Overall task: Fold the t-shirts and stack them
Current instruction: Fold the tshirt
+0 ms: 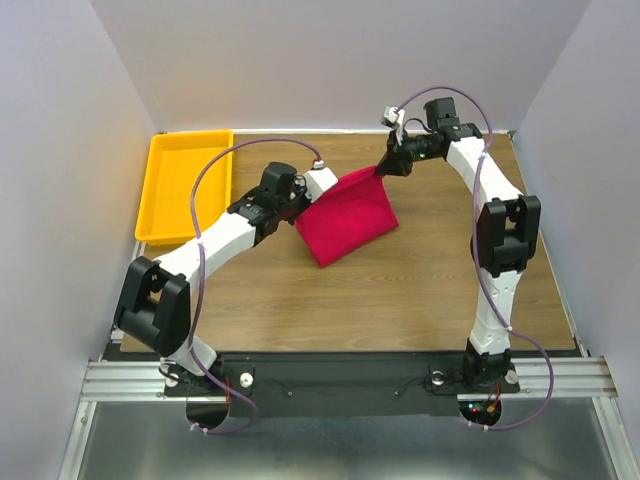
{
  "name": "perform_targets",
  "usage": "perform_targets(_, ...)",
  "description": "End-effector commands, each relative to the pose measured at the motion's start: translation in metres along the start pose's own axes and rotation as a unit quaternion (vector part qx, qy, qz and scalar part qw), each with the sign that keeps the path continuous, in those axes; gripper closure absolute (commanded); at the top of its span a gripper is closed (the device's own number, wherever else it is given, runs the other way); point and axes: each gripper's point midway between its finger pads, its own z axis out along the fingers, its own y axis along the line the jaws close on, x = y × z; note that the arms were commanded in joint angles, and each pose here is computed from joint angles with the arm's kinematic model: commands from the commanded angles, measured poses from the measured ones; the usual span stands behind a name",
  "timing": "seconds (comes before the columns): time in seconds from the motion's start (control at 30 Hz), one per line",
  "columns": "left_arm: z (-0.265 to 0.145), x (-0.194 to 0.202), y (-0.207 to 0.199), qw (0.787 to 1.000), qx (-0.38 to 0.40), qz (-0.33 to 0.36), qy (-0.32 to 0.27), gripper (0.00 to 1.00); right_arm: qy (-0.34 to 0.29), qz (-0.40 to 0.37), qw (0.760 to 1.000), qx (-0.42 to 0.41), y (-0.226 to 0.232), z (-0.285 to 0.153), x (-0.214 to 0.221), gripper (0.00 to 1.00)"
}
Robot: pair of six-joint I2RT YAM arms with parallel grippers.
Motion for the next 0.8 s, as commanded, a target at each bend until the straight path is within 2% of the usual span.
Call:
perform_targets(0.0, 0.0, -0.011, 0.033, 0.999, -0.05, 0.003, -0.002, 1.0, -0.022, -0.028, 0.999, 0.036, -0.025, -0.003, -0.023, 0.99)
perform_targets(0.43, 0.026, 0.002, 0.035, 0.999, -0.039, -0.003, 0.022, 1.0, -0.02, -0.019, 0.999, 0.037, -0.035, 0.015, -0.014, 1.0)
perform_targets(0.77, 0.038, 0.013, 0.035, 0.999, -0.032, -0.014, 0.04, 1.0, -0.014, -0.011, 0.999, 0.041, -0.041, 0.026, -0.007, 0.96)
